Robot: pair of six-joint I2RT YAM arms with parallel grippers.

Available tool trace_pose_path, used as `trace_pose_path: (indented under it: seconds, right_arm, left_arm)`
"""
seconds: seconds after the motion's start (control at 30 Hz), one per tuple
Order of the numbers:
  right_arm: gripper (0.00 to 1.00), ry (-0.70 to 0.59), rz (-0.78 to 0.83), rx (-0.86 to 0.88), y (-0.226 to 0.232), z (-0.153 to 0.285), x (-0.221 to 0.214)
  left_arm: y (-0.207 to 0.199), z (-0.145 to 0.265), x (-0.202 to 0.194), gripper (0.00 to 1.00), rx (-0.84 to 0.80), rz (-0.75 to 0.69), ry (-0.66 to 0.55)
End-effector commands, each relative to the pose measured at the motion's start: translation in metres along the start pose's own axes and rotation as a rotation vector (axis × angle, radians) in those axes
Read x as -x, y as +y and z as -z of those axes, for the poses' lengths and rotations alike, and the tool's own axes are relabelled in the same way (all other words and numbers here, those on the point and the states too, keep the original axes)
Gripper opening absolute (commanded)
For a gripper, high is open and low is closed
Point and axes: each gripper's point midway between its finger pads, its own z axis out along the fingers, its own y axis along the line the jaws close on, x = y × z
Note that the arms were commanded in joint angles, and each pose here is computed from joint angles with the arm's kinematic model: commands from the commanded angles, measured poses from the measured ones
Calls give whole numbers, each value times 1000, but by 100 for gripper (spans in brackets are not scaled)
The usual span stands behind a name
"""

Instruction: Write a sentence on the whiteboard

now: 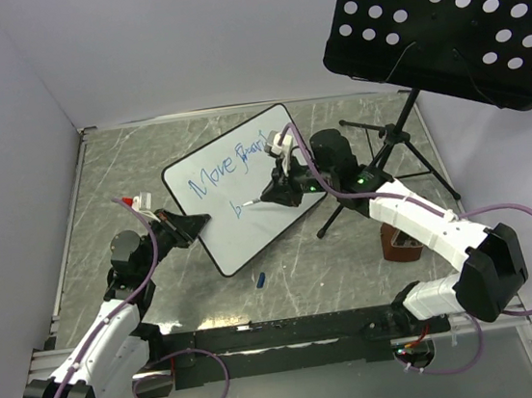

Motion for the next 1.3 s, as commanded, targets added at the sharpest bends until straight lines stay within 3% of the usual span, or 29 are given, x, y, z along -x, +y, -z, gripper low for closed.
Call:
trace_pose_path:
  seconds: [0.0,1.27]
  right_arm:
    - [0,-61,59,-4,-4,4,17]
    - [0,3,32,-46,-33,-24,1]
  left_arm:
    - [-25,0,10,1,-115,-85,-32]
    - [-26,0,10,1,-119,-84,-29]
